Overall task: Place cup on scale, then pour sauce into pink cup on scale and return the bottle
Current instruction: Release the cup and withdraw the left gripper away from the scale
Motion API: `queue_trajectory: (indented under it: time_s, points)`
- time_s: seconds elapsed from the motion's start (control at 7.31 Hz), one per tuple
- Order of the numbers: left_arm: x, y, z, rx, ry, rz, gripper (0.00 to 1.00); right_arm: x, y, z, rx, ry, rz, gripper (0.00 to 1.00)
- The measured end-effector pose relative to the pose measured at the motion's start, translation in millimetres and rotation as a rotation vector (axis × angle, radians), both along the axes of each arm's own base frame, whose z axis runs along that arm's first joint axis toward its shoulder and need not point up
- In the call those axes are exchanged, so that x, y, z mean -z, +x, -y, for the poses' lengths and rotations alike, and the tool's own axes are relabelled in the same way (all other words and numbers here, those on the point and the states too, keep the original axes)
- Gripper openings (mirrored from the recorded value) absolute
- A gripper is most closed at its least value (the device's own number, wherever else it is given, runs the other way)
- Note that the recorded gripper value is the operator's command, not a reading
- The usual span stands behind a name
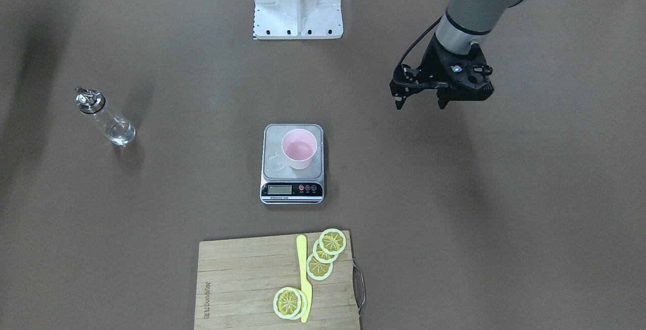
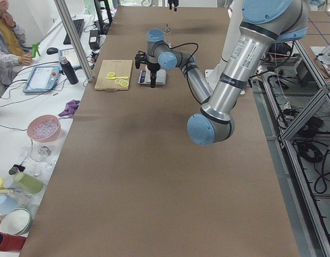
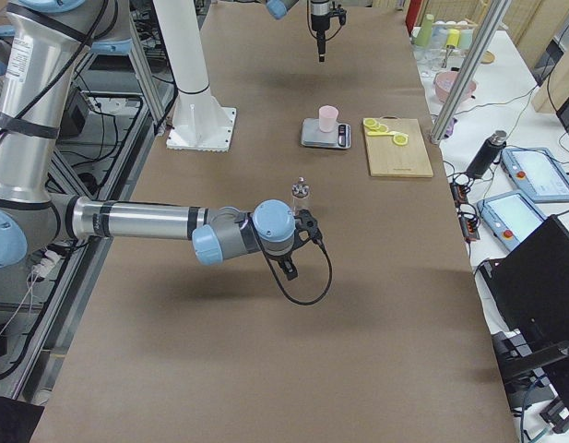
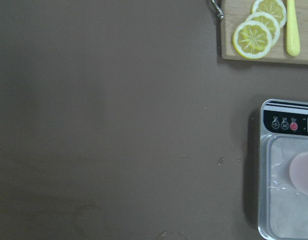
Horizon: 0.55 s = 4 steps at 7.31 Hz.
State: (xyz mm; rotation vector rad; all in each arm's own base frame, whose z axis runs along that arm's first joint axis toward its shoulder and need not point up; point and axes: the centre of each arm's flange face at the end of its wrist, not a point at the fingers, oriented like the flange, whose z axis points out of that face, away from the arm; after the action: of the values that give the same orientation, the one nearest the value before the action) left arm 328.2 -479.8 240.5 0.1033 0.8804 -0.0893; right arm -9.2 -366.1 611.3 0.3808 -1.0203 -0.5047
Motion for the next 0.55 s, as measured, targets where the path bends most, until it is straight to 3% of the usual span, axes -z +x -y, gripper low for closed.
queue_trajectory:
  time_s: [0.27,0.55]
  points:
    - [-7.5,-14.4,7.4,0.002,0.006,0.021,0.98,-0.4,-19.6,-16.5,0.033,0.139,0.086,1.0]
    - [-10.8,-19.9,11.9,0.009,-0.001,0.033,0.98,20.1,-50.7,-6.8,0.072,0.21,0.128,0.98]
